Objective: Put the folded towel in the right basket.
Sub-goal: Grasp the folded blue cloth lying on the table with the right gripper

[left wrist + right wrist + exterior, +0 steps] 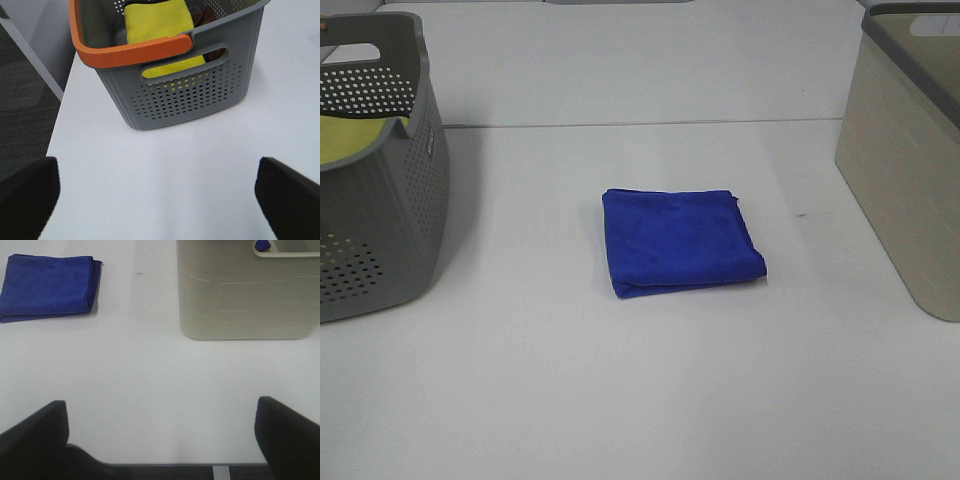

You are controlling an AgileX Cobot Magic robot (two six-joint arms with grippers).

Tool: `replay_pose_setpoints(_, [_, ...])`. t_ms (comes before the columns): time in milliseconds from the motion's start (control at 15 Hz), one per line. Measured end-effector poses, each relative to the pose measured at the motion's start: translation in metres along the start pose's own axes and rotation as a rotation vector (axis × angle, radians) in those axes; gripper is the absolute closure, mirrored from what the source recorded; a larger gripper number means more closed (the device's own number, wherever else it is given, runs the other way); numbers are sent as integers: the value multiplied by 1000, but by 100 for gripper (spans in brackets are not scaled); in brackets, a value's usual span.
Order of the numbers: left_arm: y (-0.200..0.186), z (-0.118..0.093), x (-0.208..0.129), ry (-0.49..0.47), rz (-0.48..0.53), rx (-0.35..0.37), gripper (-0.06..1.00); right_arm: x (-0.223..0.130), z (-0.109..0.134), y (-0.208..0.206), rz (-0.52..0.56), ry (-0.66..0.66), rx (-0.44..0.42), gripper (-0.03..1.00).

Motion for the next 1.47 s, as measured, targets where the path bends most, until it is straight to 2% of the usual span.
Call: replay_pose_setpoints(1467, [0, 0, 0, 0, 0, 0, -4, 0, -1, 0, 2, -2, -6, 0])
Point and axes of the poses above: a point on each arm's last joint axis where the gripper is mounted, y pointing out along that axis toward the gripper, z along the wrist's bending axis when the last joint is at zero, x = y × z, the point moved 9 cm from there along y, pointing out along that axis toward the gripper, and after that the axes turned 10 degrees about -y, right-handed, at the moved point
